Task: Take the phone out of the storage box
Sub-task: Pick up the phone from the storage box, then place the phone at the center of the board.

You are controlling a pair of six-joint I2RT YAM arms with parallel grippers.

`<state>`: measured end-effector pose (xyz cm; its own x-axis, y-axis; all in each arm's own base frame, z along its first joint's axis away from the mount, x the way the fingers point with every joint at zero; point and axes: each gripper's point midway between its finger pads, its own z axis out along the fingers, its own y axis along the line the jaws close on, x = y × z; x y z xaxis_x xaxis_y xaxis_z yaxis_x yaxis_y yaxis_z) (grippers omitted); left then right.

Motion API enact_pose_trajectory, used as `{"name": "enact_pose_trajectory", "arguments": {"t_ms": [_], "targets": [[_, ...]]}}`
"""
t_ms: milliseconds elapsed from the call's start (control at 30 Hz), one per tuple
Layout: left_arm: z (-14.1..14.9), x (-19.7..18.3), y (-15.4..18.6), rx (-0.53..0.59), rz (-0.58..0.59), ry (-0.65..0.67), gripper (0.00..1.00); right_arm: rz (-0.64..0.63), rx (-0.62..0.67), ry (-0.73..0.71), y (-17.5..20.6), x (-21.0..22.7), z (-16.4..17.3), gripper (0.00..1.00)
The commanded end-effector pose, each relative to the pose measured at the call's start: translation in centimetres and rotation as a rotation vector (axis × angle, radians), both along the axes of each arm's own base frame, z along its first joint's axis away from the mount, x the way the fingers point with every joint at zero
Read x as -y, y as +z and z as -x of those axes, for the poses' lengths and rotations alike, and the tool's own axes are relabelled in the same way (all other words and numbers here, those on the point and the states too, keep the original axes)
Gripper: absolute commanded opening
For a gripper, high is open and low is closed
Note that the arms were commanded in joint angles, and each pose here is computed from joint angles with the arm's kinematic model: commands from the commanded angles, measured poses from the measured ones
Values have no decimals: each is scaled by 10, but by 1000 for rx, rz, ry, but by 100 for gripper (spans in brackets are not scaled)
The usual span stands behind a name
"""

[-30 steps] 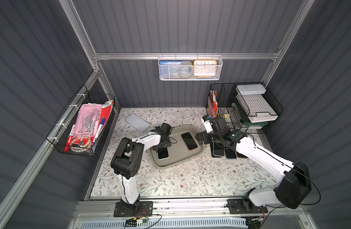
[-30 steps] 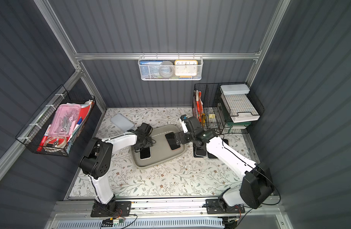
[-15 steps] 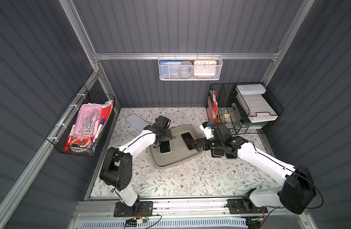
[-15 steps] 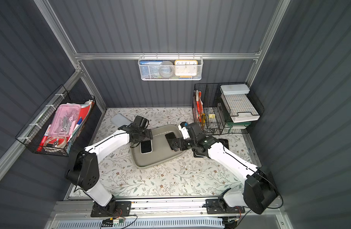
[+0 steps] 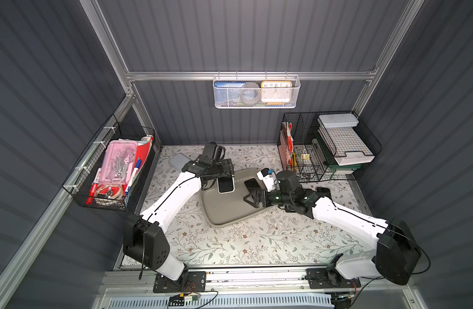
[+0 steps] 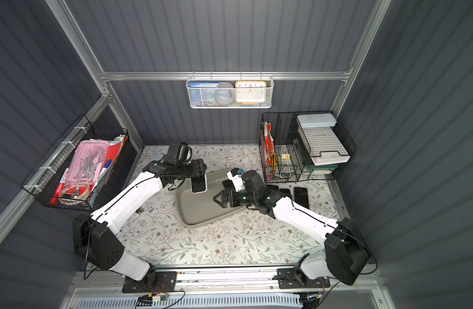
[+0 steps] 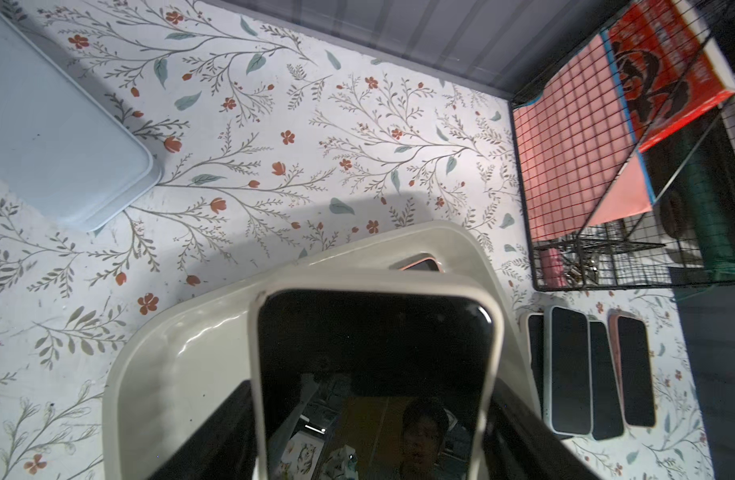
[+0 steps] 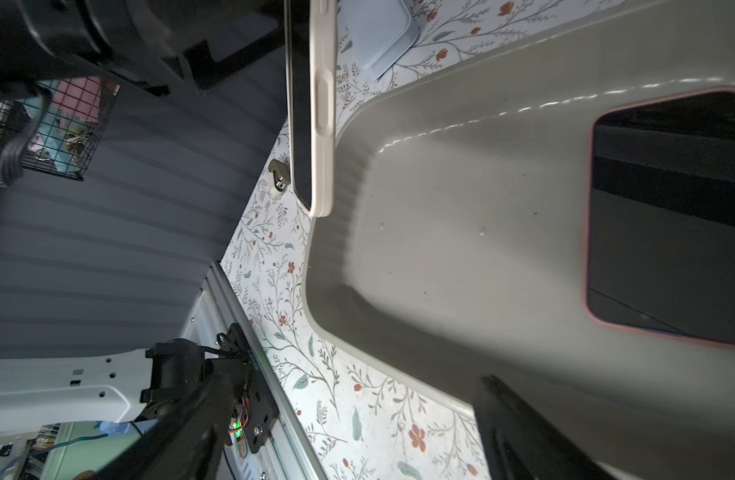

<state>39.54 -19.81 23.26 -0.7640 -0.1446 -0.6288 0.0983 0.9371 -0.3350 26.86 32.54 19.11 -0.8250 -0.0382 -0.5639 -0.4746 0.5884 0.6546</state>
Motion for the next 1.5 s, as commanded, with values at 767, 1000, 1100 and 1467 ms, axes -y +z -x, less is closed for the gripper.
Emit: {"name": "enact_pose_trajectory", "arguments": {"t_ms": [767,1000,1100,1467], "targets": [[24,20,58,81,119,-130,27,-167,34,-109,34,-76,-48,50],[23,23,58,79,122,-146,28,-185,34,-126,36,-84,-54,35],[22,25,60,87,128,-154,37,-178,28,-135,35,-83,-56,24],[19,26,57,97,111,-164,94,-155,71,-153,36,-69,-56,0]]}}
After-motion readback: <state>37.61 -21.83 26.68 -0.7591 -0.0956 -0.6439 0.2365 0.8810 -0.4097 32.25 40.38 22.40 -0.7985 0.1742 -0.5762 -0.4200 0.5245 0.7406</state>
